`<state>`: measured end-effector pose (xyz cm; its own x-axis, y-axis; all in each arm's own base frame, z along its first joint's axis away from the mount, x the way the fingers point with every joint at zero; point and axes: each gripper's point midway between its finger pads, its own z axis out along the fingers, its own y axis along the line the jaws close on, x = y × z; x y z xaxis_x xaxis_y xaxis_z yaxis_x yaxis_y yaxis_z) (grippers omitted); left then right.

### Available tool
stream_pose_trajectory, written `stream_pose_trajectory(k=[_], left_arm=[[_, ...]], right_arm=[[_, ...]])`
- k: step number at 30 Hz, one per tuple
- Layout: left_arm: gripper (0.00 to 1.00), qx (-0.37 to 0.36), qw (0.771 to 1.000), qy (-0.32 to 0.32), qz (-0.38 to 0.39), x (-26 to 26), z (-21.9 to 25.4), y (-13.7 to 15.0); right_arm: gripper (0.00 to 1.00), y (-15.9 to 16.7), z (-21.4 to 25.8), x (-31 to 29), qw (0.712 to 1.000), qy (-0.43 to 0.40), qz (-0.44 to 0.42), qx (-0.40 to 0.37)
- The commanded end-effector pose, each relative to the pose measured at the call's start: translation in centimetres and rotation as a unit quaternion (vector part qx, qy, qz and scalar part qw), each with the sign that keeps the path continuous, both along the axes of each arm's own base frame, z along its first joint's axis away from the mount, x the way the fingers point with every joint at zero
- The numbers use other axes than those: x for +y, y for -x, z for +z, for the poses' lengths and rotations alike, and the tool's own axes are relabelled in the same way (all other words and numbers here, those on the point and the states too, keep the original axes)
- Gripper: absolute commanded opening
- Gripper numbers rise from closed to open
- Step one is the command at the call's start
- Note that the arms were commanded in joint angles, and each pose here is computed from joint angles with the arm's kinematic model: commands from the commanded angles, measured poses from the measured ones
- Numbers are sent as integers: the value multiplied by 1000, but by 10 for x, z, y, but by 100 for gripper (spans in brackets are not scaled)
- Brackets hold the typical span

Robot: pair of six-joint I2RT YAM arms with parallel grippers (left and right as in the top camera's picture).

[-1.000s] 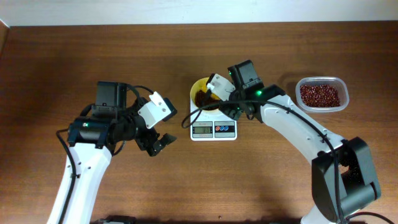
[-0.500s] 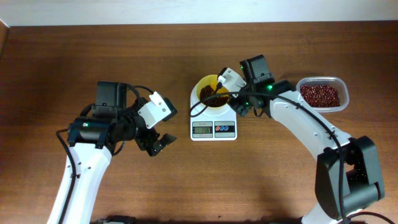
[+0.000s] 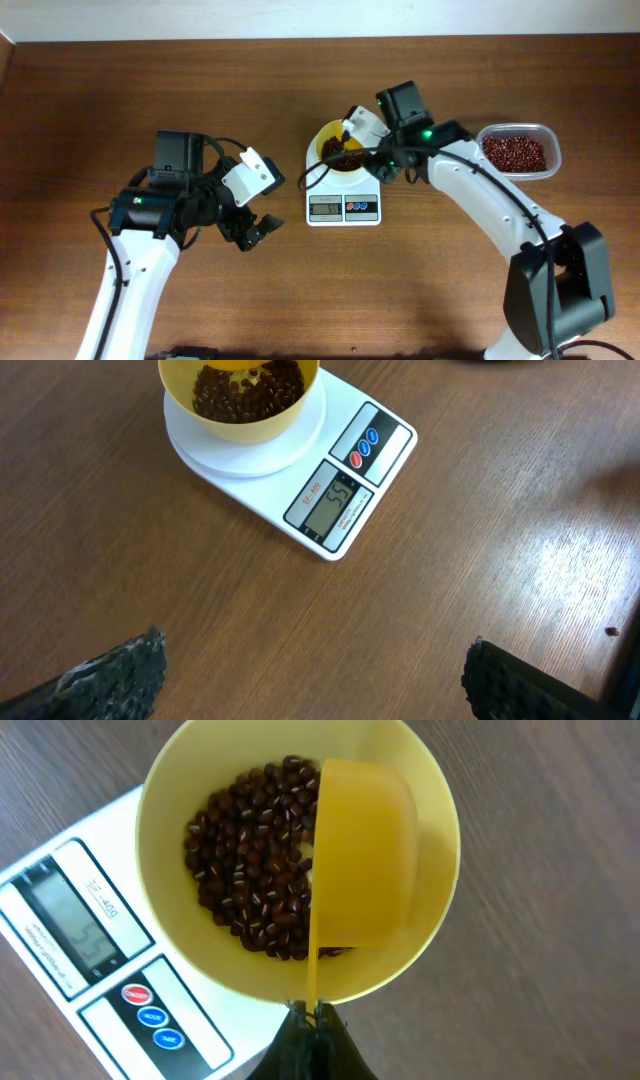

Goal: Scoop item into bowl and weigh 50g on scale

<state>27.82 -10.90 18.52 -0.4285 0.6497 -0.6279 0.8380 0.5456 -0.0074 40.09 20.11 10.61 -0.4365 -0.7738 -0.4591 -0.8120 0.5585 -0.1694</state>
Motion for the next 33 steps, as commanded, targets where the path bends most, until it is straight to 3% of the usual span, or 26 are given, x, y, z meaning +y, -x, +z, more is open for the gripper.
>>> stream_pose_trajectory(k=[1,11,17,20,23,27,33], left_arm=[[99,-2,1000,-1,-3,1,-1,0],[99,-2,1000,-1,-3,1,-1,0],[99,-2,1000,-1,-3,1,-1,0],[99,-2,1000,-1,-3,1,-1,0],[99,-2,1000,-1,-3,1,-1,0],[99,-2,1000,-1,-3,1,-1,0],[99,-2,1000,-1,-3,1,-1,0]], right_arm=[[4,3,-6,10,999,34,28,-8],[4,20,15,43,995,-72,40,49],[4,11,29,28,970,-193,-73,132],[4,-5,29,-1,958,-209,-137,140],[4,-4,40,-4,939,-266,-136,171],[4,-2,34,0,952,-238,-113,154],[4,-5,0,-5,995,-25,-80,48]])
